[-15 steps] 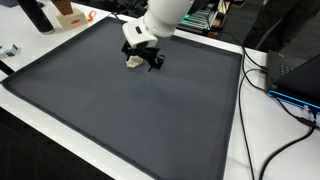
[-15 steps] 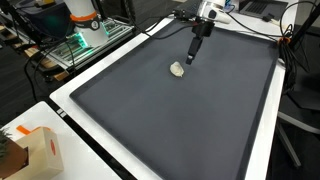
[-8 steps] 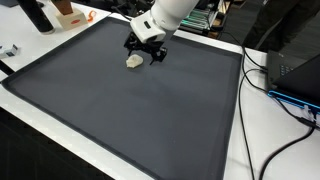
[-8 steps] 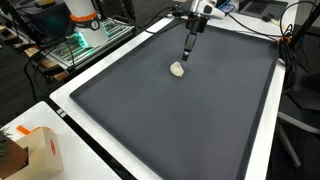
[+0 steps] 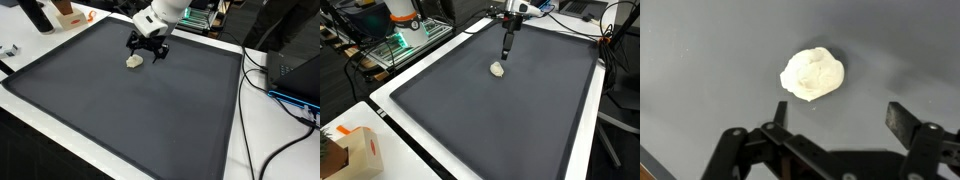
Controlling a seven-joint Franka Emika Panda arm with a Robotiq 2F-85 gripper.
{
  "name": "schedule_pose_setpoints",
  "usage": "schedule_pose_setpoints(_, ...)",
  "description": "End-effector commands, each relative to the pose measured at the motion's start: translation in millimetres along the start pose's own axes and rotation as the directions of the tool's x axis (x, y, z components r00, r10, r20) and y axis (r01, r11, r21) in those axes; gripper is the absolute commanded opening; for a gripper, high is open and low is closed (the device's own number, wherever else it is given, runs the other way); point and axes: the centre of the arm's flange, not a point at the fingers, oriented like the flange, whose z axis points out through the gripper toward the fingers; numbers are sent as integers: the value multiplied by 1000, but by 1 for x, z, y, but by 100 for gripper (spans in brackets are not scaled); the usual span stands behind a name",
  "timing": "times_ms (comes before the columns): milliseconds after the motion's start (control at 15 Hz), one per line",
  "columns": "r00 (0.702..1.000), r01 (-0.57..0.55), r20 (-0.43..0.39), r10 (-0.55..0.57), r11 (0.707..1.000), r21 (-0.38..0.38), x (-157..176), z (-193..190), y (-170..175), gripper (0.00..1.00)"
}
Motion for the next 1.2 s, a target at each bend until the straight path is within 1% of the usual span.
schedule_pose_setpoints(0, 999, 9, -53, -7, 999, 33, -24, 1, 9, 100)
schedule_pose_setpoints(333, 989, -42, -134, 57, 993, 115, -38, 6, 25, 100)
schedule_pose_setpoints(600, 973, -95, -188, 135, 974, 205, -51, 19, 40, 100)
schedule_pose_setpoints(800, 949, -152, -223, 224, 942, 301, -63, 30, 52, 100)
schedule_pose_setpoints(1000, 909, -221, -257, 329, 901, 374, -75, 40, 64, 100)
schedule_pose_setpoints(1133, 883, -260, -264, 388, 872, 415, -82, 45, 71, 100)
